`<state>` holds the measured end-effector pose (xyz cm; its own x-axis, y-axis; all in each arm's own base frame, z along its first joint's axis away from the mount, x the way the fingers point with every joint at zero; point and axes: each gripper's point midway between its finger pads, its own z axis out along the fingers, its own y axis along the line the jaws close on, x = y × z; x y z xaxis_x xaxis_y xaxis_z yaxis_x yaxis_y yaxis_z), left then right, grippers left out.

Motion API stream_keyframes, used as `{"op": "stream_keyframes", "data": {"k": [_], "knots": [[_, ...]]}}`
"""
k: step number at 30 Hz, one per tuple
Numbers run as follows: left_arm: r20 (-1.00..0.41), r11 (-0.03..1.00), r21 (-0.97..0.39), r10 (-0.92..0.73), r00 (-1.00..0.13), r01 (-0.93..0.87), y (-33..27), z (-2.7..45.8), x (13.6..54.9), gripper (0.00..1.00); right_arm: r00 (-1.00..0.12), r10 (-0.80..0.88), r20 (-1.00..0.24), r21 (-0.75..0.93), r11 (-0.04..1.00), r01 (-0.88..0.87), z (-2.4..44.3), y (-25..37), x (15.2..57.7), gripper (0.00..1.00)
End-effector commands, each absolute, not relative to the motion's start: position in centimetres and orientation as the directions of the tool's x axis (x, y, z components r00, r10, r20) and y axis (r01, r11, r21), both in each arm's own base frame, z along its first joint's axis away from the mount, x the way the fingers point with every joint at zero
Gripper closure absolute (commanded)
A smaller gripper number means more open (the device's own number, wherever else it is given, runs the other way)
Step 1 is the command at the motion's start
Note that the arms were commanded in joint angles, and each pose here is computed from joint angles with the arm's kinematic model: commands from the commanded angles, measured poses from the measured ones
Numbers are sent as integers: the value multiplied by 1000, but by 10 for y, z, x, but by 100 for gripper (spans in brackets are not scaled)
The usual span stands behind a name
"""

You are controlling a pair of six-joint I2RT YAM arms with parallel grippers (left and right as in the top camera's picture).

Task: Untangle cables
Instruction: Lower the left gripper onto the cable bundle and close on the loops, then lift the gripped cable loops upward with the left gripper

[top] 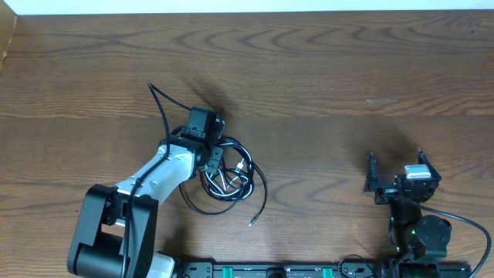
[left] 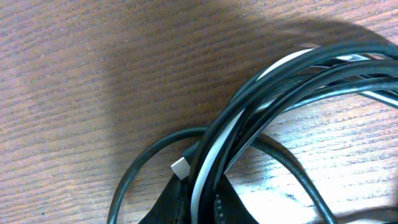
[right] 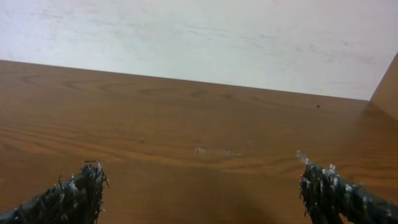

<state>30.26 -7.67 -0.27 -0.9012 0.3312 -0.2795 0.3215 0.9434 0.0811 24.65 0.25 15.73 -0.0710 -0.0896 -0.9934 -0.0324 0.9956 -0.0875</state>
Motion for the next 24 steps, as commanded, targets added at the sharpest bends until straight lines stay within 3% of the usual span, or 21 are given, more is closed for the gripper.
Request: {"op": "stream_keyframes", "data": {"k": [1, 20, 24], "knots": [[-214, 940, 99, 340, -916, 326, -69, -17, 289, 92, -72, -100, -992, -97, 994, -47, 156, 5, 246, 1], [-292, 957, 84, 291, -911, 278, -69, 20, 287, 93, -72, -100, -992, -97, 994, -47, 156, 5, 246, 1], [-318, 955, 28, 288, -903, 294, -79, 30, 285, 92, -72, -100, -992, -97, 994, -47, 156, 5, 246, 1]]}}
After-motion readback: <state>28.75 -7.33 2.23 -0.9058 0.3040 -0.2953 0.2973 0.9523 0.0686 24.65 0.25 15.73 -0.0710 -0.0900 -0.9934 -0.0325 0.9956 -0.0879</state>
